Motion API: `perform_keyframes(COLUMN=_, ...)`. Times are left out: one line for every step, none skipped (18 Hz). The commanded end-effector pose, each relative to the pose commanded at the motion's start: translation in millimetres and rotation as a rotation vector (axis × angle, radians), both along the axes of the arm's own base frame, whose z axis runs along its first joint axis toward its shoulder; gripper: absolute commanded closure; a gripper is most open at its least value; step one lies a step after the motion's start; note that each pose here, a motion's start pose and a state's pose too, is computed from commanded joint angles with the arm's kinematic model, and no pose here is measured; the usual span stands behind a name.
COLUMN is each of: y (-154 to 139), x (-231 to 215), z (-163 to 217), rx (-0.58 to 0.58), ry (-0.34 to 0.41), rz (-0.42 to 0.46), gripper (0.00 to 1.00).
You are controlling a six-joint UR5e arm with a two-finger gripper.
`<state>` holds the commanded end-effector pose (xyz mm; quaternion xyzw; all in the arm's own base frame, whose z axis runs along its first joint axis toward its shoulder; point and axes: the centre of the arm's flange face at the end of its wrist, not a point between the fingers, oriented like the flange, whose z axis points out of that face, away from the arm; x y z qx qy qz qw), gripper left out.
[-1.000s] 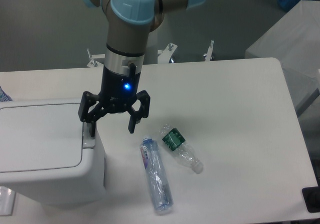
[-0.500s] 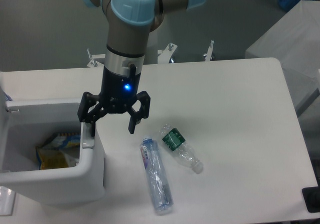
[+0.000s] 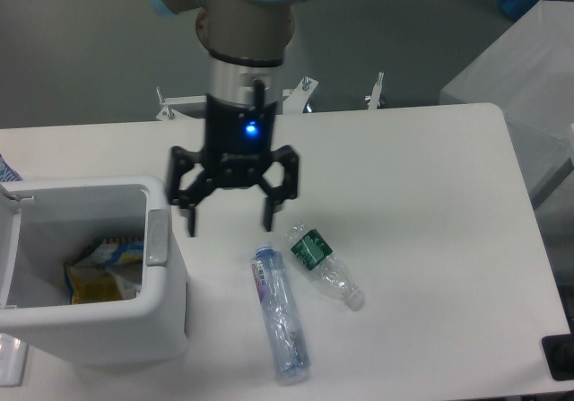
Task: Open the trash can
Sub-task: 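Raise the gripper up and away from the opened trash can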
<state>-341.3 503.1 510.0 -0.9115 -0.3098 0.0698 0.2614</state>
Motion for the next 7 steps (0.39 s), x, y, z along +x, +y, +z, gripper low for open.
perform_keyframes(y=-13, x=-14, z=-5, rx=-0.057, ry=0.044, rz=-0.004, gripper=0.0)
perform_keyframes(y=-20, x=-22, z=-8, rx=-0.103, ry=0.082, rz=-0.031, gripper=0.0)
perform_keyframes(y=-23, x=-27, z=-12, rx=-0.151, ry=0.106, rz=-0.065, gripper=0.0)
perform_keyframes(y=-31, x=-34, z=-16, rx=-0.197, ry=0.118, rz=-0.091, gripper=0.0)
perform_keyframes(y=-41, x=-44, z=-21, rx=-0.237, ry=0.119, rz=-0.112, gripper=0.0)
perform_keyframes(y=-48, x=-50, z=-23, rx=-0.257, ry=0.121, rz=-0.134, gripper=0.0)
perform_keyframes(y=-52, x=-54, z=-24, rx=-0.269, ry=0.124, rz=-0.148, gripper=0.0)
